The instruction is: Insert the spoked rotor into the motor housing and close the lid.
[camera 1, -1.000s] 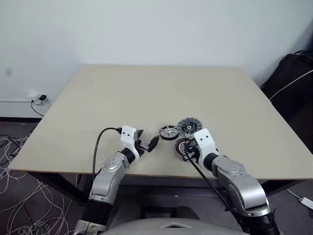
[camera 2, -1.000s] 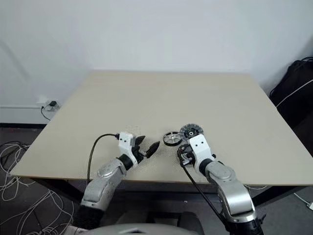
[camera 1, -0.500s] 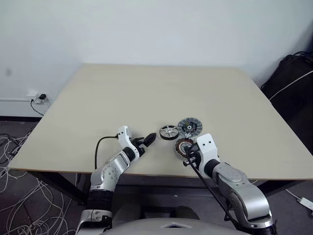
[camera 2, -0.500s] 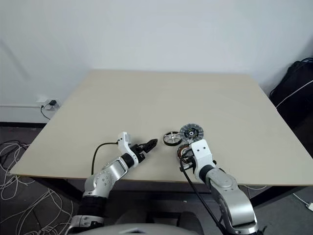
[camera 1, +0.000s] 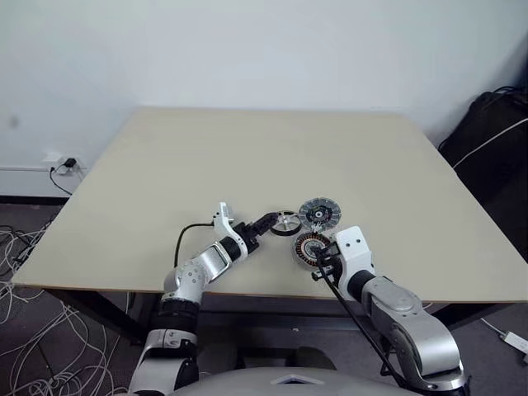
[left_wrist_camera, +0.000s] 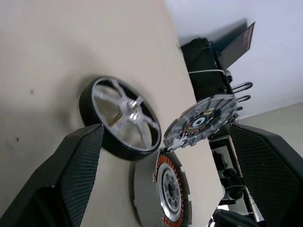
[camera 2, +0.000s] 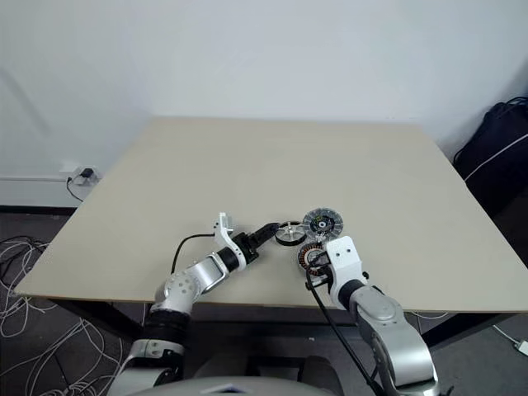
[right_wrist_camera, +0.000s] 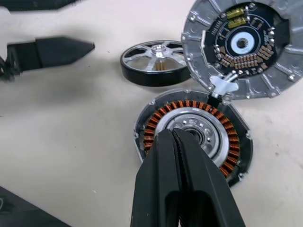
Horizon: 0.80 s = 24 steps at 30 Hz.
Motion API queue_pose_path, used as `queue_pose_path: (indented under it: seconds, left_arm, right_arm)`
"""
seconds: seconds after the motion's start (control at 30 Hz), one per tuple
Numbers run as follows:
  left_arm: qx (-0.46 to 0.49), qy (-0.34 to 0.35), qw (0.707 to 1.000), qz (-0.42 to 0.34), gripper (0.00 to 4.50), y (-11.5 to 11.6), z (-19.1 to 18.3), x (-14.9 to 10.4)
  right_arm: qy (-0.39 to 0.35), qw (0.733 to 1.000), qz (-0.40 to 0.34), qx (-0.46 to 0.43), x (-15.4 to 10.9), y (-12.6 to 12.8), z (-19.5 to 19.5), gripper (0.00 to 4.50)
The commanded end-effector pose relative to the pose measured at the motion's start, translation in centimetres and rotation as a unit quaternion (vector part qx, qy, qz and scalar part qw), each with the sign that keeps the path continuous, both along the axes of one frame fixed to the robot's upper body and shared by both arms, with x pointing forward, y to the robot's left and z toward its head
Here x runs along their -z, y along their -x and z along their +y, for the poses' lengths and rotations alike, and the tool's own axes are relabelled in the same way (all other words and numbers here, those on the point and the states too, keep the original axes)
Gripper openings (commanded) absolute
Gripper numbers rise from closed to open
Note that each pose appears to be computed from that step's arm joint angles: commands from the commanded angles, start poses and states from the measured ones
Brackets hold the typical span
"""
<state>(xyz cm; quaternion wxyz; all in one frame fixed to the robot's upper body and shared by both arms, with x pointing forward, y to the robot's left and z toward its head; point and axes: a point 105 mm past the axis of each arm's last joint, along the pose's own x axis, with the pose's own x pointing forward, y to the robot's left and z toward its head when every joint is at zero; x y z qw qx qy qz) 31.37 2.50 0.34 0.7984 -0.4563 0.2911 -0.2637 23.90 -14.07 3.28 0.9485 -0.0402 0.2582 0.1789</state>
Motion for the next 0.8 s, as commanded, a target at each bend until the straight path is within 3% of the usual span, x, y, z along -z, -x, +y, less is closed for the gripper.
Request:
queue_pose_path:
  seconds: [0.03, 0.47, 0.8]
  left_arm:
    - [0.024, 0.086, 0.996, 0.019, 4.5, 0.7, -5.3, -1.9]
    - [0.047, 0.098, 0.992, 0.063, 4.5, 1.1, -7.0, -1.1]
    - [0.014, 0.121, 0.992, 0.035, 4.5, 0.0, -6.2, -2.4]
  right_arm:
    - [-0.004, 0.999, -0.034, 0.005, -1.5, -0.4, 0.0, 0.04]
    - [-0.003, 0.999, -0.035, 0.023, -1.6, -0.1, -0.5, 0.04]
    - [-0.002, 0.999, -0.033, 0.028, -1.5, 0.1, -0.6, 0.04]
